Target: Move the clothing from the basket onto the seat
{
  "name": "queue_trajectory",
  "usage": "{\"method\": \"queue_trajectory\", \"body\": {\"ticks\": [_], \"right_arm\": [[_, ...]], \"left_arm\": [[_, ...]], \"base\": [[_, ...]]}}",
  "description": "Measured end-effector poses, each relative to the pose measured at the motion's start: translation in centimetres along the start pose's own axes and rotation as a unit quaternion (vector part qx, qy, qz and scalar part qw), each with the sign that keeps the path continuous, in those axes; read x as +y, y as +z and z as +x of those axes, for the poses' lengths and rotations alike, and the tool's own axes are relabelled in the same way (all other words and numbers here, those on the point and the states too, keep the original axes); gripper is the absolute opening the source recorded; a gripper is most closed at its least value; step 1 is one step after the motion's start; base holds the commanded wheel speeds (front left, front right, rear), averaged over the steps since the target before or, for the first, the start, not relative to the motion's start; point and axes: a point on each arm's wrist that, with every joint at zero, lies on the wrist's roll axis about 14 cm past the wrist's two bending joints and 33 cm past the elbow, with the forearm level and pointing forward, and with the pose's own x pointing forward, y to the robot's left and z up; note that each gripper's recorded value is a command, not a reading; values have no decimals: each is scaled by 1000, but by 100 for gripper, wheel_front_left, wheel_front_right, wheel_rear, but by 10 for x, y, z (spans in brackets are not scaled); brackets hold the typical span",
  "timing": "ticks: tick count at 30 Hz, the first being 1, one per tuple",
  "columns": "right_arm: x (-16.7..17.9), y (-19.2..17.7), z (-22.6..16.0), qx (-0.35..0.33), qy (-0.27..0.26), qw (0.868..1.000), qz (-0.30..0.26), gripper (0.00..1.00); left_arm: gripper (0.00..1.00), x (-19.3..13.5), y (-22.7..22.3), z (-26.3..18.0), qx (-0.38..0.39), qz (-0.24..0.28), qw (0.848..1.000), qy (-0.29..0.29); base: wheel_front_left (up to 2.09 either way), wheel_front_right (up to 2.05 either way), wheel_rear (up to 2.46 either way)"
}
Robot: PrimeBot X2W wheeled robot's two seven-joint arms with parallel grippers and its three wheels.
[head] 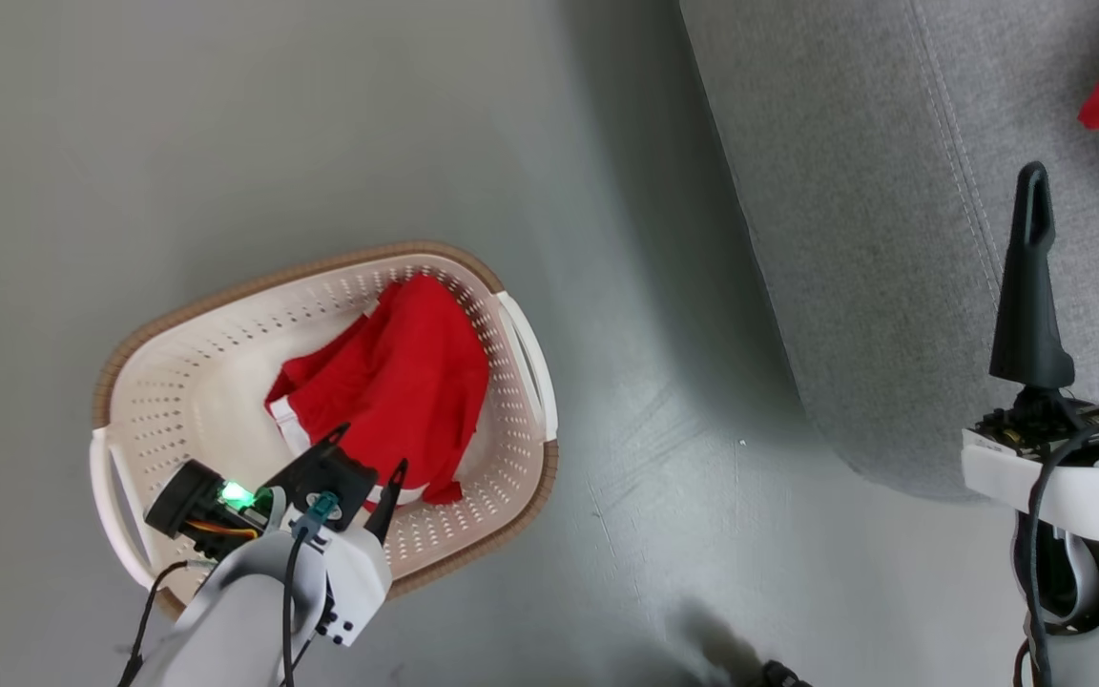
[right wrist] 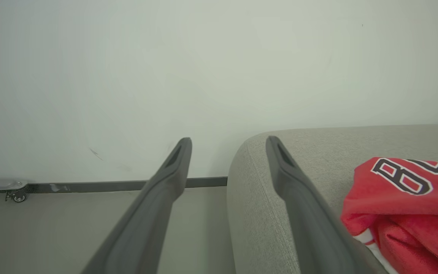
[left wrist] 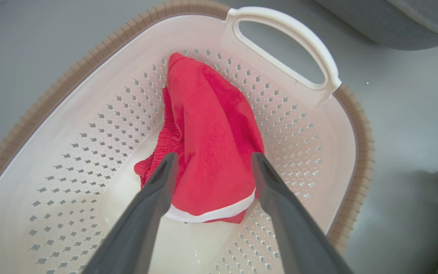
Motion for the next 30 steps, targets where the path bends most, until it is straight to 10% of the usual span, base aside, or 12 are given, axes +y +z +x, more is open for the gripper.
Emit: {"method": "queue_trajectory", "body": {"ticks": [30], "right_arm": [[-12,-37,19,36,-14,999,-19,100]], "left_arm": [[100,15,-53,74,79,7,997,-7]], "base": [[0,0,0]]}}
